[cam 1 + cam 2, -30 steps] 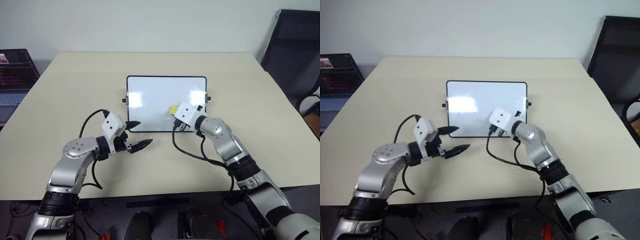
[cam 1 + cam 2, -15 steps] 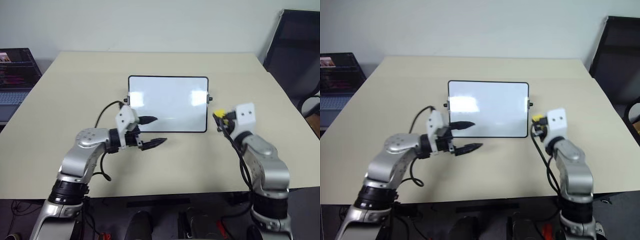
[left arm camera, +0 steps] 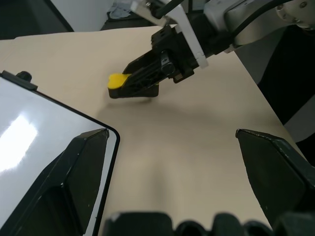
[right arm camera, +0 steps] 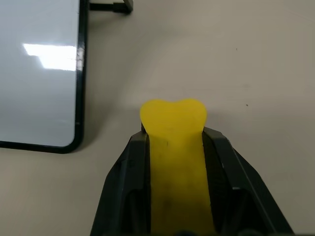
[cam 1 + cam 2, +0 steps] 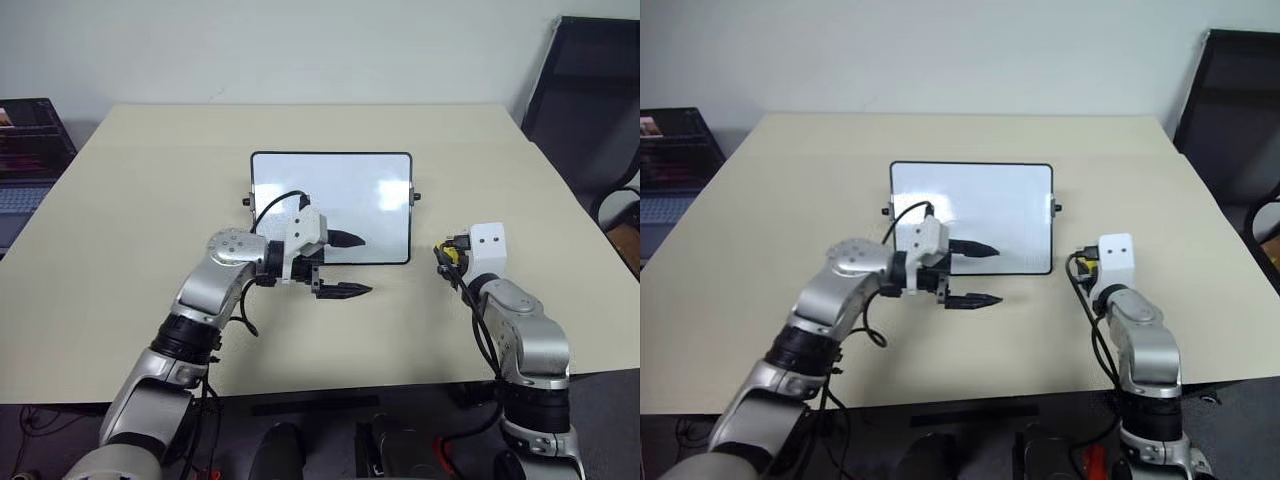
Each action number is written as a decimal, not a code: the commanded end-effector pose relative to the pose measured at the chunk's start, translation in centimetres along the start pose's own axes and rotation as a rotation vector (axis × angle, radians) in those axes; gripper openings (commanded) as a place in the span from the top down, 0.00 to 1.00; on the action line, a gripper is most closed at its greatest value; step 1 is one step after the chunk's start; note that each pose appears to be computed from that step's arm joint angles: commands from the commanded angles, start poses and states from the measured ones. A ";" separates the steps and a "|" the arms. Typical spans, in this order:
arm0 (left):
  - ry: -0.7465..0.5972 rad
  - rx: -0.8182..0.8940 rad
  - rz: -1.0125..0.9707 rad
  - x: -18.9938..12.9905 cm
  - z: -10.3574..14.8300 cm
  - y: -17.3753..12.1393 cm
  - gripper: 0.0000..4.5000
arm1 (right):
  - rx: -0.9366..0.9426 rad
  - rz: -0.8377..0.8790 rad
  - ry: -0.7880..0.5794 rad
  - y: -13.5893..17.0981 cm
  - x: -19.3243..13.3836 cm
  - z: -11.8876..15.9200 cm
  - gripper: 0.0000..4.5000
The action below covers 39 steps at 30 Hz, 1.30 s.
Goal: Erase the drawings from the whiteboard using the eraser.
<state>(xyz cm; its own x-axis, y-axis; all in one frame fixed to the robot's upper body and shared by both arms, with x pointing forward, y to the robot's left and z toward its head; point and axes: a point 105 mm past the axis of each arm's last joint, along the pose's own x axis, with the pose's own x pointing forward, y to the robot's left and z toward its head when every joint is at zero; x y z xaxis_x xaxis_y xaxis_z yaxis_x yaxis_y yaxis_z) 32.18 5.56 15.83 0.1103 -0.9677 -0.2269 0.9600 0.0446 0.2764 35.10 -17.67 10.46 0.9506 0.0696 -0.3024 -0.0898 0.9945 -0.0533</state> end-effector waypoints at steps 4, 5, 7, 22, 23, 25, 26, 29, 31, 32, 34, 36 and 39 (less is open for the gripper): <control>-0.011 0.065 -0.033 0.7 0.8 -0.3 0.00 | 0.026 -0.048 -0.065 -1.2 0.7 1.2 0.76; -0.011 0.065 -0.036 0.7 0.8 -0.4 0.00 | 0.024 -0.044 -0.066 -1.1 0.8 1.2 0.76; -0.013 0.063 -0.037 0.7 0.9 -0.4 0.00 | 0.021 -0.042 -0.074 -1.0 1.1 1.3 0.76; -0.028 0.046 0.019 0.6 1.0 -0.2 0.00 | 0.035 -0.045 -0.145 -1.2 1.5 2.7 0.01; -0.032 0.042 0.030 0.6 1.0 -0.1 0.00 | 0.035 -0.038 -0.161 -1.1 1.4 3.1 0.01; -0.045 0.036 0.074 0.3 1.2 0.4 0.00 | 0.040 0.018 -0.231 -0.1 0.7 4.8 0.01; -0.057 0.029 0.112 0.0 1.4 0.8 0.00 | 0.031 0.043 -0.268 0.5 0.2 5.6 0.01; -0.103 -0.007 0.256 -1.4 1.8 1.7 0.00 | 0.032 0.088 -0.331 1.2 -1.7 6.7 0.01; -0.120 -0.052 0.348 -2.5 1.5 1.7 0.00 | 0.009 0.087 -0.343 1.3 -3.1 6.2 0.01; -0.126 -0.076 0.410 -3.2 1.2 1.6 0.00 | -0.002 0.076 -0.354 1.3 -3.8 5.7 0.01; -0.135 -0.122 0.536 -4.4 0.6 1.6 0.00 | -0.017 0.060 -0.379 1.2 -4.9 5.0 0.01; -0.131 -0.149 0.658 -5.7 0.0 1.4 0.00 | -0.050 0.056 -0.418 1.2 -5.9 4.5 0.01; -0.108 -0.214 0.988 -9.9 -2.5 0.2 0.00 | -0.072 0.032 -0.436 1.9 -7.6 2.5 0.01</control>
<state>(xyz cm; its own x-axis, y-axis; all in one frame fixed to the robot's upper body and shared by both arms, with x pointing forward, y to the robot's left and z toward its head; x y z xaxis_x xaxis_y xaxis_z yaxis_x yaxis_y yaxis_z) 32.38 13.60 14.65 0.7895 -0.6119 0.0470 0.6069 0.7899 0.0881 29.28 -16.63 13.16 0.9902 0.1386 0.0167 -0.1361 0.9850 -0.1059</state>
